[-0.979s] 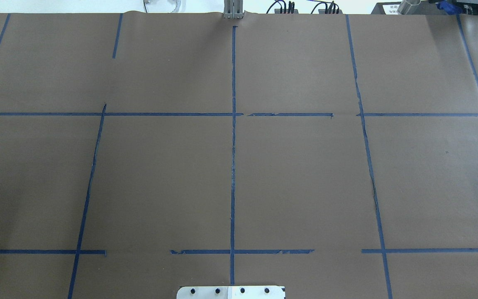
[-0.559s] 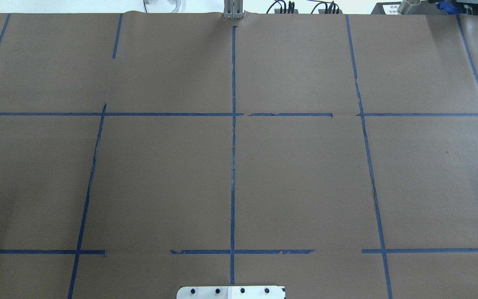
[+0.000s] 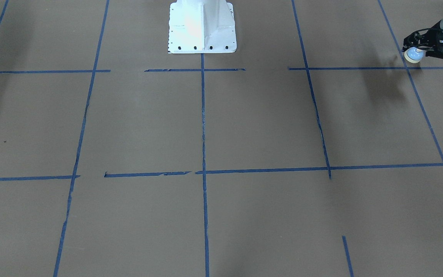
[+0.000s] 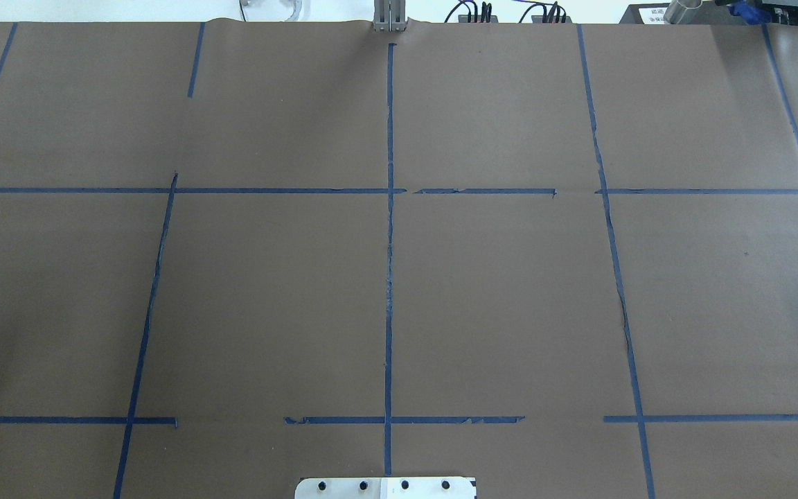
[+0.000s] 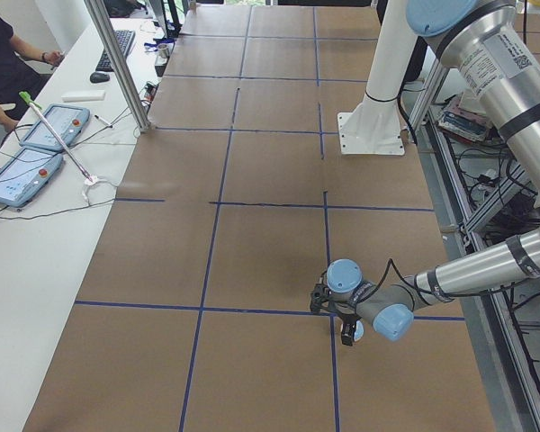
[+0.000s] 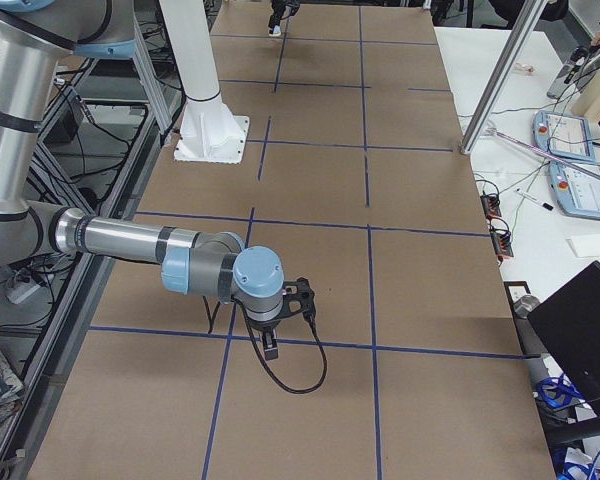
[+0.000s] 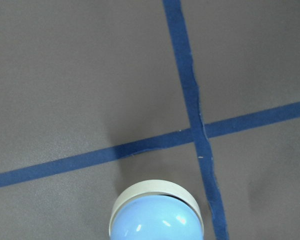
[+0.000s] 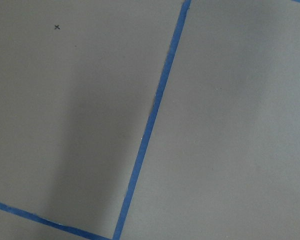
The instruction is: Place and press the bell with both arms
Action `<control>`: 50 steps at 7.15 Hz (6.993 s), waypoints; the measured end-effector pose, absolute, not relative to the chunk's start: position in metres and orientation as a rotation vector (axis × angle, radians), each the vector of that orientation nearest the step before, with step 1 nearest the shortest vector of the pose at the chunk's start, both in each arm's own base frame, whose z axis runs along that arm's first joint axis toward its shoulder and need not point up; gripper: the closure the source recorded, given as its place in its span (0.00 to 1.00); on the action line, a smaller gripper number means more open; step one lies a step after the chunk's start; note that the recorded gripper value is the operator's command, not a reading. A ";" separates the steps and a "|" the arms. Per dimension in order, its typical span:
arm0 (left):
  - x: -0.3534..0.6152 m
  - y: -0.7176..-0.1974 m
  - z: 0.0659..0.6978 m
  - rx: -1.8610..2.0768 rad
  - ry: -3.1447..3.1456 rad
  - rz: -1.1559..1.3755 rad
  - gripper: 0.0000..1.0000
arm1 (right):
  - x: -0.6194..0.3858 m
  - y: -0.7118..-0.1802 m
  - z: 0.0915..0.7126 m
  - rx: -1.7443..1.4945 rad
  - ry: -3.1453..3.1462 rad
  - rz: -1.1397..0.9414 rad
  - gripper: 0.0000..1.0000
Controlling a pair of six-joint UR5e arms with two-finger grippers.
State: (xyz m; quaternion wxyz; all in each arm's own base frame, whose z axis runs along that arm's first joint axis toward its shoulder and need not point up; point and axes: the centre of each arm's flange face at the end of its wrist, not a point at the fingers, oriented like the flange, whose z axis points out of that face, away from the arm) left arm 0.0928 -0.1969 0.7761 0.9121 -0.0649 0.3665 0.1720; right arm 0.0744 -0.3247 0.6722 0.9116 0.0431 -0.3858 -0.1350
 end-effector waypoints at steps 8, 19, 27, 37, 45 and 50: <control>0.097 -0.197 0.787 -0.151 0.744 0.364 0.43 | 0.074 -0.323 0.673 0.089 -0.796 -0.283 0.00; 0.221 -0.344 0.539 0.124 1.031 0.231 0.95 | 0.074 -0.326 0.670 0.116 -0.791 -0.294 0.00; 0.532 -0.477 0.199 -0.158 0.793 -0.025 0.98 | 0.075 -0.327 0.668 0.121 -0.788 -0.296 0.00; 0.653 -0.538 0.169 -0.178 0.800 -0.075 0.75 | 0.074 -0.327 0.668 0.121 -0.791 -0.294 0.00; 0.658 -0.530 0.162 -0.149 0.804 -0.105 0.00 | 0.074 -0.328 0.664 0.127 -0.797 -0.294 0.00; 0.489 -0.494 0.145 -0.050 0.927 -0.168 0.00 | 0.027 -0.391 0.553 0.163 -0.880 -0.163 0.00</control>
